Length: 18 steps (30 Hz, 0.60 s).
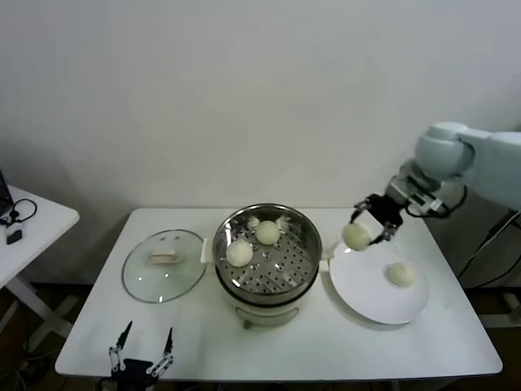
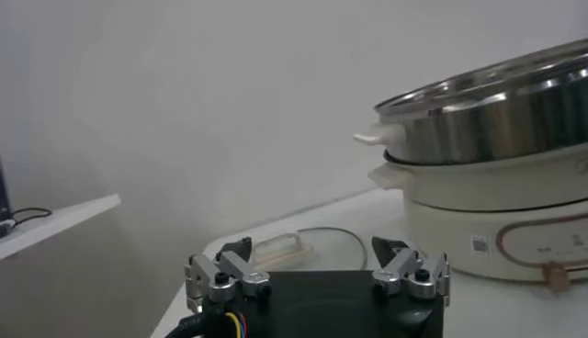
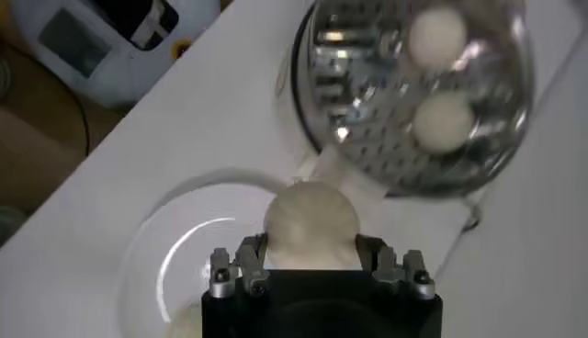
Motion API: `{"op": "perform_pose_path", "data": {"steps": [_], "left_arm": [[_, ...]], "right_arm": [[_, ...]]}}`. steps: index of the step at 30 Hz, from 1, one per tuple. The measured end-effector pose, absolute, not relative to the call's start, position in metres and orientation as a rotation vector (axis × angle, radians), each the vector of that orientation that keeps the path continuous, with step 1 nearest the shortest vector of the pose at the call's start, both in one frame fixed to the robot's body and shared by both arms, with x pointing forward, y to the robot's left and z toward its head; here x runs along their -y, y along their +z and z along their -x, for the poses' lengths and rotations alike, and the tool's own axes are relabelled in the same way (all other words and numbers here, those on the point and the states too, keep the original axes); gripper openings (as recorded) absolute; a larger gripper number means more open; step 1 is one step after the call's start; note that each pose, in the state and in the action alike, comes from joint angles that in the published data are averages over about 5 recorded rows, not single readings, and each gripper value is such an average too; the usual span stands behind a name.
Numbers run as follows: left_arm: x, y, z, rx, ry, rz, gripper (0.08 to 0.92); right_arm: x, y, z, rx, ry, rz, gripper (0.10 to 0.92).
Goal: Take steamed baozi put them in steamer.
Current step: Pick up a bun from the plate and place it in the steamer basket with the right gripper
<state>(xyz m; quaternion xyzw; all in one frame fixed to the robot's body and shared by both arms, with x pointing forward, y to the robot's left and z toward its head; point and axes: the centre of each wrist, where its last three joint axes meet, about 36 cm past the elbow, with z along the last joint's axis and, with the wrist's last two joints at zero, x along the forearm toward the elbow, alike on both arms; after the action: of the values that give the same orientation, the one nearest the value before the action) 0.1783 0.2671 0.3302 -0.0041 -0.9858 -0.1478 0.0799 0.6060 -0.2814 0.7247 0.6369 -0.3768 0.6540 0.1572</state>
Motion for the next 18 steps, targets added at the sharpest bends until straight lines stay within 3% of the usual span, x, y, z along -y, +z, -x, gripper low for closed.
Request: {"op": "perform_pose_path", "data": {"steps": [7, 18], "left_arm": [[-0.267, 0.333, -0.181, 2.954, -0.443, 0.012, 0.823], [-0.269, 0.335, -0.181, 2.955, -0.449, 0.004, 0.823]], "right_arm": [[0.214, 0.741, -0.604, 0.891, 2.031, -1.999, 0.646], [0.129, 0.677, -0.608, 0.536, 2.190, -2.157, 0.645]]}}
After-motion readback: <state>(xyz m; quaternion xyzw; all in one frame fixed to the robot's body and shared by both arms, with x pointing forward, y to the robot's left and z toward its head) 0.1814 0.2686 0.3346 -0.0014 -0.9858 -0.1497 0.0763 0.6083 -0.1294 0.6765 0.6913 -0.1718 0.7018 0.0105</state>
